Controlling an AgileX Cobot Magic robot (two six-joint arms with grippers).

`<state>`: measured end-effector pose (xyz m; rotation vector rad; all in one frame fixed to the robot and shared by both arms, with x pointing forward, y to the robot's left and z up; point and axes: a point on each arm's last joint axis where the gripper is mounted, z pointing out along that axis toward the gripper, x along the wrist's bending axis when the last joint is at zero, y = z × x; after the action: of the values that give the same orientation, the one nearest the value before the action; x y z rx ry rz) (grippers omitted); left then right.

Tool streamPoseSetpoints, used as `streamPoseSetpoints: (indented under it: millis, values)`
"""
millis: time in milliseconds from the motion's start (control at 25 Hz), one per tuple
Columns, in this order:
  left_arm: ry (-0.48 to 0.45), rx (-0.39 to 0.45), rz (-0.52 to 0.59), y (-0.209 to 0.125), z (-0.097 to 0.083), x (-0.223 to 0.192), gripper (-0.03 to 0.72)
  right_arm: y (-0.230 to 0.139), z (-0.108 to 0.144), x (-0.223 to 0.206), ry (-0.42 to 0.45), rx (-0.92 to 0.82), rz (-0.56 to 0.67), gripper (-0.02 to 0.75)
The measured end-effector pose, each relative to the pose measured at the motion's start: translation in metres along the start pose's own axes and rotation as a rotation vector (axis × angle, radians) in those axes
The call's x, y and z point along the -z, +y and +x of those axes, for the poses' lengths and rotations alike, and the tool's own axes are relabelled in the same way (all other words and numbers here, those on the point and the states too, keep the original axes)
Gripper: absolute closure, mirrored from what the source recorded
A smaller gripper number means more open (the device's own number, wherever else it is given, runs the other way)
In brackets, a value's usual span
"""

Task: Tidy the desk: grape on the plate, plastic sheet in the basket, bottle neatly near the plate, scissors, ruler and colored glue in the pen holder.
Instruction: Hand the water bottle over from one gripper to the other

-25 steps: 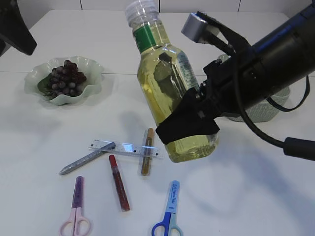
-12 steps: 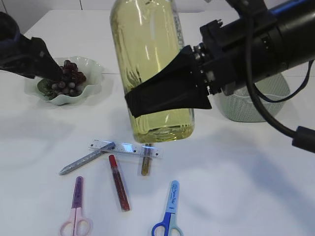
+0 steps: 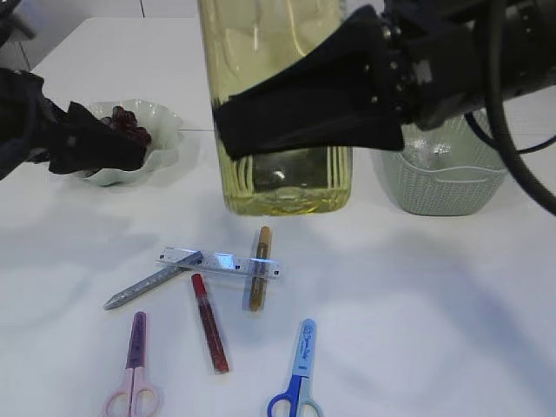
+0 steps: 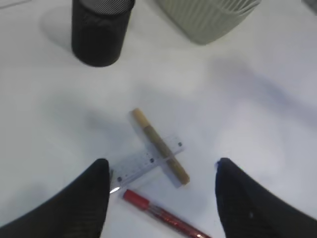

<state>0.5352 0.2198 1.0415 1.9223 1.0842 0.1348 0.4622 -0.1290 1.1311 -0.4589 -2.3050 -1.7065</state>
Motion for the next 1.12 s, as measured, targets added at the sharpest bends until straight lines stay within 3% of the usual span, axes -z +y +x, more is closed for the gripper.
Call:
streamPoseSetpoints:
  millis: [200,320,720,1120]
  values:
    - [-0.244,0.007,-0.139,-0.004,0.012,0.016,0.198,0.005,0.009,0.004,0.007,0.021,-0.025,0.223]
    - [-0.321,0.010,-0.190,-0.002,0.011,0.022,0.197,0.005,0.009,0.004,0.007,0.023,-0.025,0.223]
    - [-0.357,-0.013,-0.258,0.007,-0.003,0.031,0.200,0.005,0.008,0.004,0.011,0.026,-0.025,0.223]
    - [-0.358,-0.011,-0.273,0.009,-0.003,0.032,0.201,-0.007,-0.021,-0.004,-0.009,0.010,0.001,0.223]
